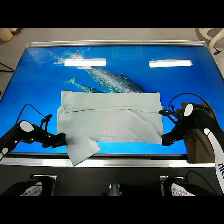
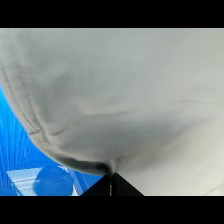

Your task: Fold the shirts.

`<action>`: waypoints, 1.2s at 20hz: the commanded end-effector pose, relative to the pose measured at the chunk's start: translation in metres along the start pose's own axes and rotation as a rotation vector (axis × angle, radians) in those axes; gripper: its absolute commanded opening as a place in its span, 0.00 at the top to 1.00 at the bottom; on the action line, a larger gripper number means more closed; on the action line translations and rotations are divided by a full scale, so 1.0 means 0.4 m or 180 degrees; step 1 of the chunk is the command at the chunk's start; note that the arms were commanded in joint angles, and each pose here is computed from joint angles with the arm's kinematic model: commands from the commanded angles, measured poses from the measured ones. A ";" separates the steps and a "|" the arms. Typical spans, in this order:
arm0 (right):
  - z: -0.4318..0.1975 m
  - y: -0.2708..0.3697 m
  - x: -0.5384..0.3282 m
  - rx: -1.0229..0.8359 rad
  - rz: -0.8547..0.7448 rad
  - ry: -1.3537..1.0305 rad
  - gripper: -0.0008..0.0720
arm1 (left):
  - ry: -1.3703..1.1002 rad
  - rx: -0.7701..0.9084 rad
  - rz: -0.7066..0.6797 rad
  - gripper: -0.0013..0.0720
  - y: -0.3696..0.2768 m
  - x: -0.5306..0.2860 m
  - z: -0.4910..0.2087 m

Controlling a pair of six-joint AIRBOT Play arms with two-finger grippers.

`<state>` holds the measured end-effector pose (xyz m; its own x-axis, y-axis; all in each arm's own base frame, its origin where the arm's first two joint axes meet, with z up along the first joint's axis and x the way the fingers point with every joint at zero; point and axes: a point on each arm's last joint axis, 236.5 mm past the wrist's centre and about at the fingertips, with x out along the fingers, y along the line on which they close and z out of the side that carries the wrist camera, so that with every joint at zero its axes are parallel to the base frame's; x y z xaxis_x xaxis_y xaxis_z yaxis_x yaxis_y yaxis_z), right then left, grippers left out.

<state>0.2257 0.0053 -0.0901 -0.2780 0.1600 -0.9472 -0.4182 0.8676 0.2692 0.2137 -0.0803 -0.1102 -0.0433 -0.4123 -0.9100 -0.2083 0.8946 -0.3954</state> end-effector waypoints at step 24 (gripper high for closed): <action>0.173 -0.044 -0.201 -0.0012 -0.0556 -0.1207 0.96 | -0.0876 0.0576 -0.0185 0.96 -0.139 -0.222 0.154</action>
<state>0.2833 0.0134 -0.0704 -0.0063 0.1879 -0.9822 -0.4098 0.8954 0.1739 0.2613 -0.0842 -0.0529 0.1407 -0.4275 -0.8930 -0.0928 0.8923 -0.4418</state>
